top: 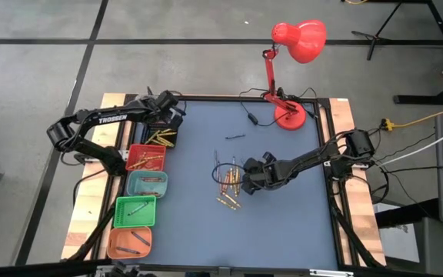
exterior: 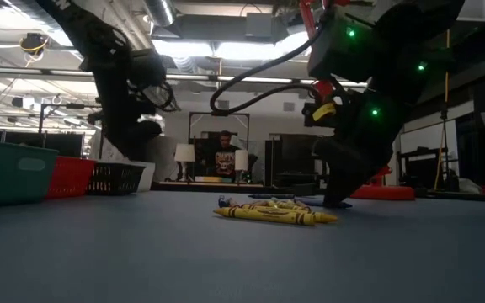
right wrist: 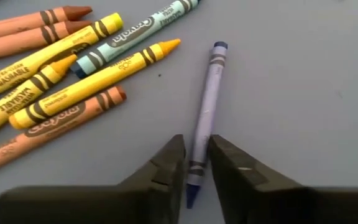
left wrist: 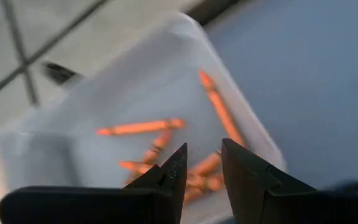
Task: Sort crayons
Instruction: Put the violet crayon into the light orange bin
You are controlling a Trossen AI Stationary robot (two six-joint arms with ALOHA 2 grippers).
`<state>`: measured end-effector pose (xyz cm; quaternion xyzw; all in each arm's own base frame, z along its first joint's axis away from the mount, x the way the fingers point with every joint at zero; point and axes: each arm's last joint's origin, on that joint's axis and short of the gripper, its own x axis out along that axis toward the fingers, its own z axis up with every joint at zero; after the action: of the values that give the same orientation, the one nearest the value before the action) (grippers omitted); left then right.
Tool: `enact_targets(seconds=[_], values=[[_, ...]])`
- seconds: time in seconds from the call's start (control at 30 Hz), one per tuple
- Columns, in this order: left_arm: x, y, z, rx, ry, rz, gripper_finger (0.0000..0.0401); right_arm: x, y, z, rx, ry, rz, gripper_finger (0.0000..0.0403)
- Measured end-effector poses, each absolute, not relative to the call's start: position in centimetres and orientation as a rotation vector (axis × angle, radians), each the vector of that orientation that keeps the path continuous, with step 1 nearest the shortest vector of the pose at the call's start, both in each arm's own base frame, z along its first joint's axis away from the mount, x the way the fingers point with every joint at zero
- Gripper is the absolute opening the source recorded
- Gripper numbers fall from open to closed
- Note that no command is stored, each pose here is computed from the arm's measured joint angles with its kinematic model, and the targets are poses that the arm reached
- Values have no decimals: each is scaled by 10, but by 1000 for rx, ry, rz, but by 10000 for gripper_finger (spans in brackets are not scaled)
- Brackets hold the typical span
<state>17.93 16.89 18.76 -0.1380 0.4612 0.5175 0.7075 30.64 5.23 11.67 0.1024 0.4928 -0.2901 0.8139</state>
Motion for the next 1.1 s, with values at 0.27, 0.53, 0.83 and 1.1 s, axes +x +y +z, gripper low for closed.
enact_targets(seconds=[0.27, 0.53, 0.83, 1.1], values=[[186, 158, 179, -287, 1031, 1047, 83, 306, 52, 116, 221, 1058, -615, 8], [209, 153, 204, -257, 937, 969, 83, 309, 53, 117, 226, 1011, -617, 16], [244, 118, 220, -324, 837, 555, 83, 318, 53, 119, 191, 938, -576, 9], [263, 66, 220, -321, 854, 216, 83, 329, 55, 132, 157, 886, -560, 13]])
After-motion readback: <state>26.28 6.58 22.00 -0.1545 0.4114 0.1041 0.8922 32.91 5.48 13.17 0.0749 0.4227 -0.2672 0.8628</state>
